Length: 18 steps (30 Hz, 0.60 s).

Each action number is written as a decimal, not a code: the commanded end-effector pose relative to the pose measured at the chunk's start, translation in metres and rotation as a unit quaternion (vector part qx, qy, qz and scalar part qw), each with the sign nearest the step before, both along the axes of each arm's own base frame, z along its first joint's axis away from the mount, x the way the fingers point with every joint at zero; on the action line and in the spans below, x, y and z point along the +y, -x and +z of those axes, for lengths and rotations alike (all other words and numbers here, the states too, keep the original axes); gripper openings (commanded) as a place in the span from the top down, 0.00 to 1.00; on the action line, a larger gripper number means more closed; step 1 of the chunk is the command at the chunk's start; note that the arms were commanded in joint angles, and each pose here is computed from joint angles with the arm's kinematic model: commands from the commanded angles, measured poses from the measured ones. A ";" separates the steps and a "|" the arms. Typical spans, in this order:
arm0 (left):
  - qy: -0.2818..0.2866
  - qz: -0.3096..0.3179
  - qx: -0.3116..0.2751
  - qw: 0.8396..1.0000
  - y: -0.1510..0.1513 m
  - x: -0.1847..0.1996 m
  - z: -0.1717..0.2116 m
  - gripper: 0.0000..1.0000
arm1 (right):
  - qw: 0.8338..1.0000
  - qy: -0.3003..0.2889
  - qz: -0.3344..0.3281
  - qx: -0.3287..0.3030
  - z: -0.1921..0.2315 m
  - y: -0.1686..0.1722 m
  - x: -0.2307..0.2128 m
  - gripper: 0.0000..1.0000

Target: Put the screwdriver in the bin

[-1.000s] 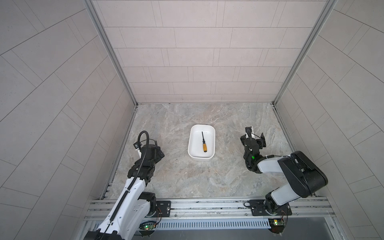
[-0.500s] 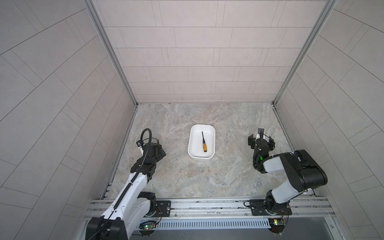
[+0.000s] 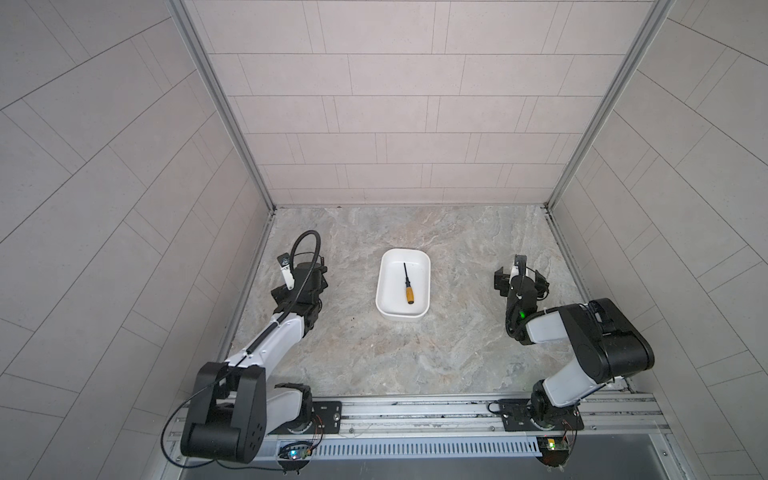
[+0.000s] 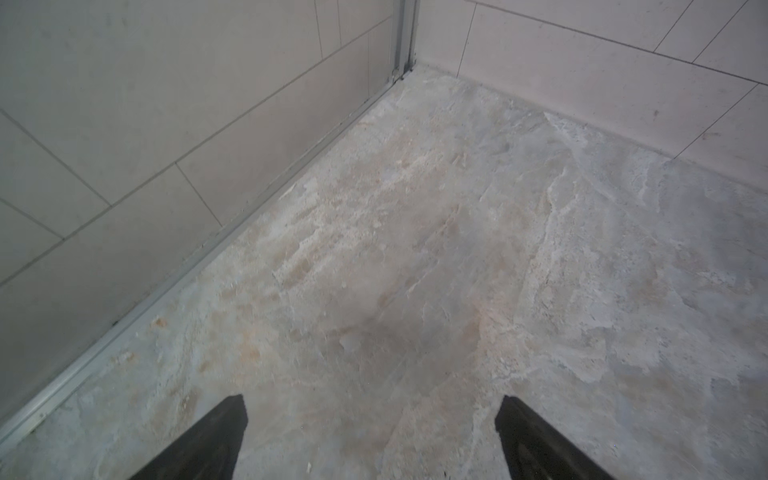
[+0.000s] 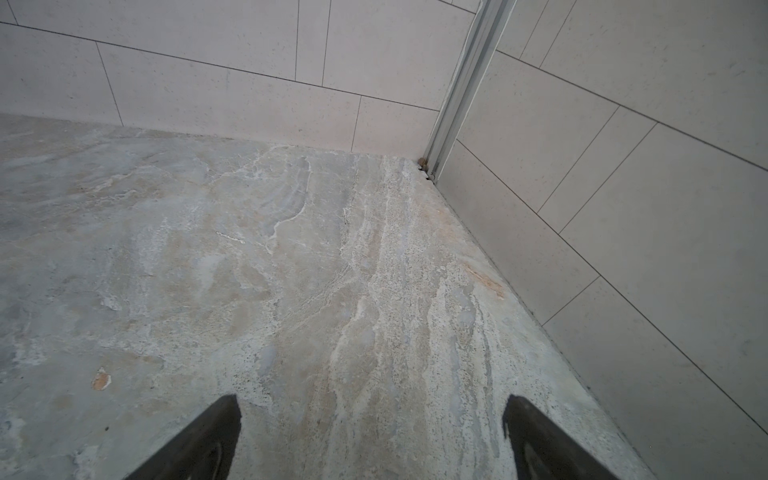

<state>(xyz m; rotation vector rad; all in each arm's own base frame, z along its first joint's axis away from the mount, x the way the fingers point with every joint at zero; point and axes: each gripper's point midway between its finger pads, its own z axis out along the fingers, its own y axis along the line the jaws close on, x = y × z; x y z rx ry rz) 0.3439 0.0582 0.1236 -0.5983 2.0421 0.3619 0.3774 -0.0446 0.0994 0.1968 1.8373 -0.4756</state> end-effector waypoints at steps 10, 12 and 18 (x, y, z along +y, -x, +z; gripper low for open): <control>-0.109 -0.120 -0.012 0.987 -0.053 -0.020 -0.017 0.00 | 1.000 -0.004 0.000 -0.003 0.000 -0.002 0.001 0.01; -0.087 -0.119 -0.024 0.989 -0.056 -0.014 -0.028 0.00 | 1.000 -0.004 0.000 -0.002 0.000 -0.002 0.001 0.01; -0.091 -0.100 -0.089 0.987 -0.039 -0.007 -0.031 0.00 | 1.000 -0.005 0.000 -0.001 0.000 -0.002 0.001 0.01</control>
